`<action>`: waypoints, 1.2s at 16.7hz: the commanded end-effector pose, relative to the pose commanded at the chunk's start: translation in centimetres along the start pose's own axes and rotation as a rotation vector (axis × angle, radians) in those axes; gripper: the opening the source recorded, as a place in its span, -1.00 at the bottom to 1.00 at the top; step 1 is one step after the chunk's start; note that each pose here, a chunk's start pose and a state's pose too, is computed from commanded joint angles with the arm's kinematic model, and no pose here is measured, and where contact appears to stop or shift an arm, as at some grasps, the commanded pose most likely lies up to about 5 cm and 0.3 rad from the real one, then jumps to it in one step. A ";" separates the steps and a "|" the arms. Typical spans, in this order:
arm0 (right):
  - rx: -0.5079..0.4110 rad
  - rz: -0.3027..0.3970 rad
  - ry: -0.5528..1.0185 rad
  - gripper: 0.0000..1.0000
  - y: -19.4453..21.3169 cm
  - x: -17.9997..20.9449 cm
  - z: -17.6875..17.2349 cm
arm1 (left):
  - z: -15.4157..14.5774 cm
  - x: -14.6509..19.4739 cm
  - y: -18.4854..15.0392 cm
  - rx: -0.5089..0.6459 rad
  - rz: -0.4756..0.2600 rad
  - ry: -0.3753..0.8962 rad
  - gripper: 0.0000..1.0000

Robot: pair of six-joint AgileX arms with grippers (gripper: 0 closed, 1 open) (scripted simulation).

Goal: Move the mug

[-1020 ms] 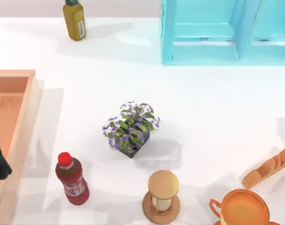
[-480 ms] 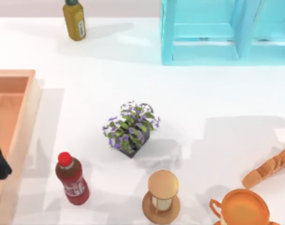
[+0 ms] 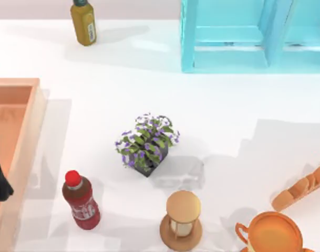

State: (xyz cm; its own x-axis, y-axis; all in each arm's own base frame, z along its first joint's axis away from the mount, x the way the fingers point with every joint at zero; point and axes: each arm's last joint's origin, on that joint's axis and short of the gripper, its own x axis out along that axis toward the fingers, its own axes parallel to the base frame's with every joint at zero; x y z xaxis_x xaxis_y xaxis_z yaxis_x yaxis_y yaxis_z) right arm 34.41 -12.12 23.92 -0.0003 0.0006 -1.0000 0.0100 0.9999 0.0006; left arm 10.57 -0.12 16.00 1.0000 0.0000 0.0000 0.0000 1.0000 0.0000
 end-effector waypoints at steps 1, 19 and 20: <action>-0.004 -0.001 -0.002 1.00 0.2 0.0 0.0 | 0.0 0.0 0.0 0.000 0.000 0.000 1.00; 0.000 0.000 0.000 0.55 0.0 10.0 0.0 | 0.0 0.0 0.0 0.000 0.000 0.000 1.00; 0.000 0.000 0.000 0.40 0.0 10.0 0.0 | 0.0 0.0 0.0 0.000 0.000 0.000 1.00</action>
State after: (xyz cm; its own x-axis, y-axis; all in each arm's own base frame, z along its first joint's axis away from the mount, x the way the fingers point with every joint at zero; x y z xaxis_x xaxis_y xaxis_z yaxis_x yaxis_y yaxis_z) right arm 34.40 -12.11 13.92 -0.0003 0.0006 -1.0000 0.0100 0.9999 0.0006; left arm 10.57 -0.12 16.00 1.0000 0.0000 0.0000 0.0000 1.0000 0.0000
